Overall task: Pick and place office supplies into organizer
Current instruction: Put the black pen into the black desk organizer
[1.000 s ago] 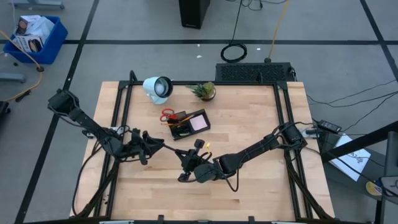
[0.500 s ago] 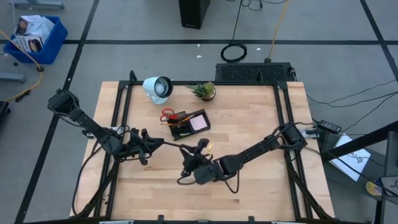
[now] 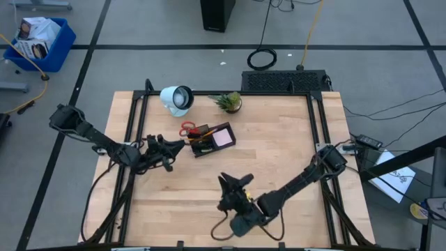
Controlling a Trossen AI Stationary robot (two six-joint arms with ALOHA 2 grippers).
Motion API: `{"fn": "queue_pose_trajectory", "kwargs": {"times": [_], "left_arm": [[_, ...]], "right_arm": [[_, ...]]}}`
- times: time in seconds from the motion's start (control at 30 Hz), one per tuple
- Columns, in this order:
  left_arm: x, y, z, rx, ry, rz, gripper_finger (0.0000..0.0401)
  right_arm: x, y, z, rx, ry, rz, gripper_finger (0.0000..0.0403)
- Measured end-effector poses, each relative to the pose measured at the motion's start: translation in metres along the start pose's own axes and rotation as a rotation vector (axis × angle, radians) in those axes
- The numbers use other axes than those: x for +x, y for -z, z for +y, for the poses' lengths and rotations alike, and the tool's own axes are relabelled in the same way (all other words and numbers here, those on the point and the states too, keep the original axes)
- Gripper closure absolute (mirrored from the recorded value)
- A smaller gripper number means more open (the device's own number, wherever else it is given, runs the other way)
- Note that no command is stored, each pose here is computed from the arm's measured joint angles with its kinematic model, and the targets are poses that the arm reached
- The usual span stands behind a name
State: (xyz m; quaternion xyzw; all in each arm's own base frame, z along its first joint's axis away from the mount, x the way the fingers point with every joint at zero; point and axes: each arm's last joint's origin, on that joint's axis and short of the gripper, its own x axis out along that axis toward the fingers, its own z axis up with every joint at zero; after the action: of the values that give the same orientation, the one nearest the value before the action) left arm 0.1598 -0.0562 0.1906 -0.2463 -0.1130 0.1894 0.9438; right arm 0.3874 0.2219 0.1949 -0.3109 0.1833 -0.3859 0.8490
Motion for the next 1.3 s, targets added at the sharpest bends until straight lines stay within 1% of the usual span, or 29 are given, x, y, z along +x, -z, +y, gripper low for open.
{"fn": "queue_pose_trajectory", "kwargs": {"times": [0.1,0.17,0.23,0.3,0.4,0.53,0.6,0.7,0.8,0.87,0.93,1.07,1.13,1.2,1.3], "left_arm": [[0.009,-0.004,0.004,0.015,-0.021,-0.012,0.0364],[0.017,-0.005,0.004,0.028,-0.029,0.007,0.0363],[0.027,-0.007,0.004,0.049,-0.065,0.044,0.0366],[0.037,-0.009,0.003,0.077,-0.126,0.091,0.0374],[0.054,-0.018,-0.002,0.14,-0.198,0.189,0.038],[0.071,-0.042,-0.012,0.237,-0.308,0.309,0.037],[0.076,-0.058,-0.017,0.277,-0.362,0.356,0.0366],[0.082,-0.083,-0.024,0.284,-0.414,0.386,0.0366],[0.088,-0.097,-0.026,0.269,-0.401,0.407,0.0375],[0.091,-0.099,-0.021,0.266,-0.396,0.427,0.038],[0.092,-0.097,-0.015,0.254,-0.415,0.446,0.038],[0.091,-0.089,0.003,0.232,-0.47,0.481,0.0366],[0.091,-0.085,0.01,0.221,-0.479,0.494,0.0365],[0.092,-0.081,0.016,0.211,-0.456,0.512,0.0369],[0.095,-0.073,0.022,0.191,-0.391,0.506,0.038]], "right_arm": [[-0.012,0.01,0.005,0.008,-0.022,-0.015,0.032],[-0.018,0.019,0.009,-0.005,-0.033,-0.021,0.032],[-0.022,0.027,0.011,-0.012,-0.039,-0.023,0.0319],[-0.022,0.035,0.012,-0.013,-0.039,-0.021,0.0319],[-0.026,0.044,0.015,-0.02,-0.046,-0.025,0.0322],[-0.036,0.051,0.016,-0.034,-0.061,-0.038,0.0323],[-0.039,0.052,0.016,-0.015,-0.067,-0.043,0.0323],[-0.043,0.052,0.015,-0.003,-0.076,-0.049,0.0324],[-0.046,0.052,0.015,0.002,-0.081,-0.053,0.0325],[-0.046,0.052,0.015,0.003,-0.083,-0.053,0.0325],[-0.046,0.052,0.015,0.015,-0.085,-0.053,0.0326],[-0.046,0.052,0.015,0.036,-0.085,-0.052,0.0326],[-0.046,0.052,0.015,0.039,-0.085,-0.052,0.0326],[-0.046,0.052,0.015,0.039,-0.085,-0.052,0.0326],[-0.045,0.052,0.015,0.039,-0.088,-0.051,0.0326]]}}
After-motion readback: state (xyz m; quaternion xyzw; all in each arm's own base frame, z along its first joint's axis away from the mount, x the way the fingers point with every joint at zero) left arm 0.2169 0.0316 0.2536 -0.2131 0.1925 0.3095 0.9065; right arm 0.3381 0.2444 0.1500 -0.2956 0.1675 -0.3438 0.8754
